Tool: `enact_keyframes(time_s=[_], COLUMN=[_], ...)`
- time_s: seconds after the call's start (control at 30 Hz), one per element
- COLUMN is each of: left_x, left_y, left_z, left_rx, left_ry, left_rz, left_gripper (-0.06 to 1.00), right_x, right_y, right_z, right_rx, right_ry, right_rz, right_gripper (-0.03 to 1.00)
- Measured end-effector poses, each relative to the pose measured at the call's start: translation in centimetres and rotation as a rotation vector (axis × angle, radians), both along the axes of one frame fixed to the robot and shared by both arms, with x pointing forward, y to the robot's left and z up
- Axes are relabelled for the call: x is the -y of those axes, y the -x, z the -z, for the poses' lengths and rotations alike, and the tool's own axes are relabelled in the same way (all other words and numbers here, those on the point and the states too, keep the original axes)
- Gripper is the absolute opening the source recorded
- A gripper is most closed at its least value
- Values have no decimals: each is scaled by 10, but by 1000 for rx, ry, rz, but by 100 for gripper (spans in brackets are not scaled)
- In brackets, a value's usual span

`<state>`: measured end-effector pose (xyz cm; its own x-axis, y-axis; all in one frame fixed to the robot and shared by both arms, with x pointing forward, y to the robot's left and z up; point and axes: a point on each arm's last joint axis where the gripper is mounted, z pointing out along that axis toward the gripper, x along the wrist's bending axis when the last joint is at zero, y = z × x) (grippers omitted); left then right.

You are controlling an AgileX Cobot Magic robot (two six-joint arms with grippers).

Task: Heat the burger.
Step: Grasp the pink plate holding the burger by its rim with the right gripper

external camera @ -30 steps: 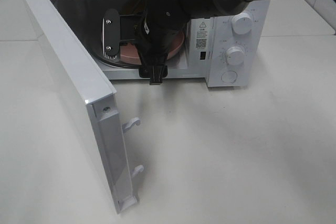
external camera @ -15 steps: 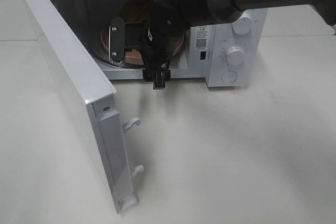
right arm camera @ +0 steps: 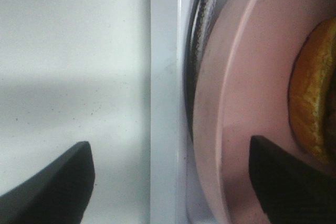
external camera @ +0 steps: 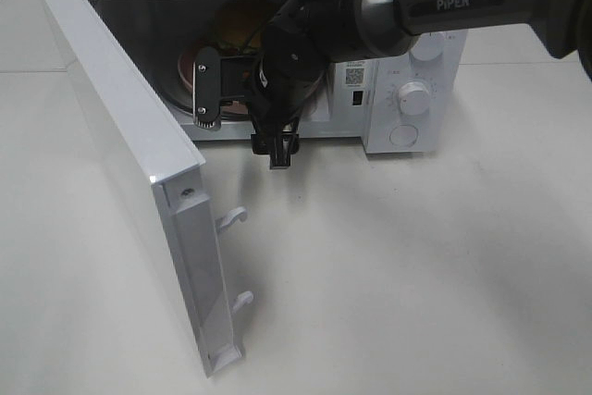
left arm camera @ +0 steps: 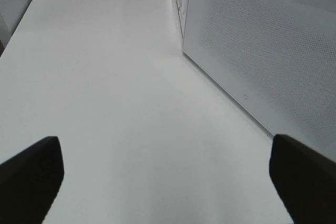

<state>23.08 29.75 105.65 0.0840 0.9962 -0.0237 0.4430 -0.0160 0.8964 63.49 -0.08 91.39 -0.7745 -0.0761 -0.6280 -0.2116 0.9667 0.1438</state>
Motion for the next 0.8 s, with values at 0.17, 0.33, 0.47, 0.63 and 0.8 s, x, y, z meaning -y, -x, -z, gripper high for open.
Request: enact_keyframes(time_s=[0.17,0.33,0.47,0.63,0.8], left_x=[-1,-3,-4,-4,-4], left_y=[0,0,0,0,0], left_z=[0,0,0,0,0], left_rx=[0,1,2,2,2], left_ry=[-10,-31,-39,-44,-44], left_rz=[-7,-22,-27,-31,-31], left_gripper=[99,99,99,99,99], right_x=[0,2,4,5,5], right_y=[-1,-2,-4,-4,-4], right_z=[-1,-1,-1,-1,-1], right_rx=[8,9,13,15,18], right_ry=[5,7,15,24,24], right_rz=[-5,0,1,3,8], right_gripper=[78,77,77,77,77])
